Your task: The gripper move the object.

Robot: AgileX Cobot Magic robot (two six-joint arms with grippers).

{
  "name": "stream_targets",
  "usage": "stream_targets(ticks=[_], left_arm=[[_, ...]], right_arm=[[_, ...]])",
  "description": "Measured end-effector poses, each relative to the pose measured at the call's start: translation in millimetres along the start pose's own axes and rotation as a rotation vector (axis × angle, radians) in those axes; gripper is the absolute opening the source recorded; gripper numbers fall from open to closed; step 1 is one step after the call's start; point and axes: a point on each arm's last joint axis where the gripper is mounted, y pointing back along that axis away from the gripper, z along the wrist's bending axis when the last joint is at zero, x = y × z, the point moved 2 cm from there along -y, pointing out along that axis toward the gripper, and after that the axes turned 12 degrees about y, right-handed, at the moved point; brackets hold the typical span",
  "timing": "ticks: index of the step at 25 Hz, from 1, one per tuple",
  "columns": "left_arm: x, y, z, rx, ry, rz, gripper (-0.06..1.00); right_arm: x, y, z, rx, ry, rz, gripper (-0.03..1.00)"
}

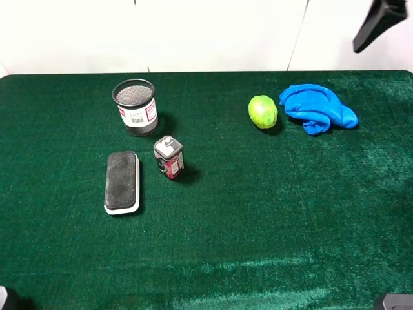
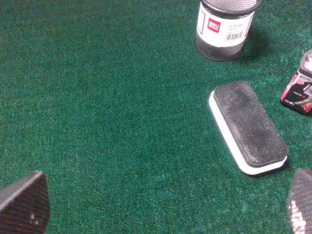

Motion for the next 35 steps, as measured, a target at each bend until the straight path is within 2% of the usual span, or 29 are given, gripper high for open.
stream_targets(ticks=[13,23,29,35], left_arm=[[0,0,0,0.000,0.000,0.000,0.99],[0,0,0,0.000,0.000,0.000,0.99],[0,0,0,0.000,0.000,0.000,0.99],[0,0,0,0.000,0.000,0.000,0.99]], right_arm=[[75,60,11,0.009,0.021,-0.192,0.70],[146,68,11,0.047,0.033,-0.292,0.70],[189,67,4,0.129,-0.031,-0.388,0.70],[225,68,3,0.217,-0.043,-0.548,0.70]])
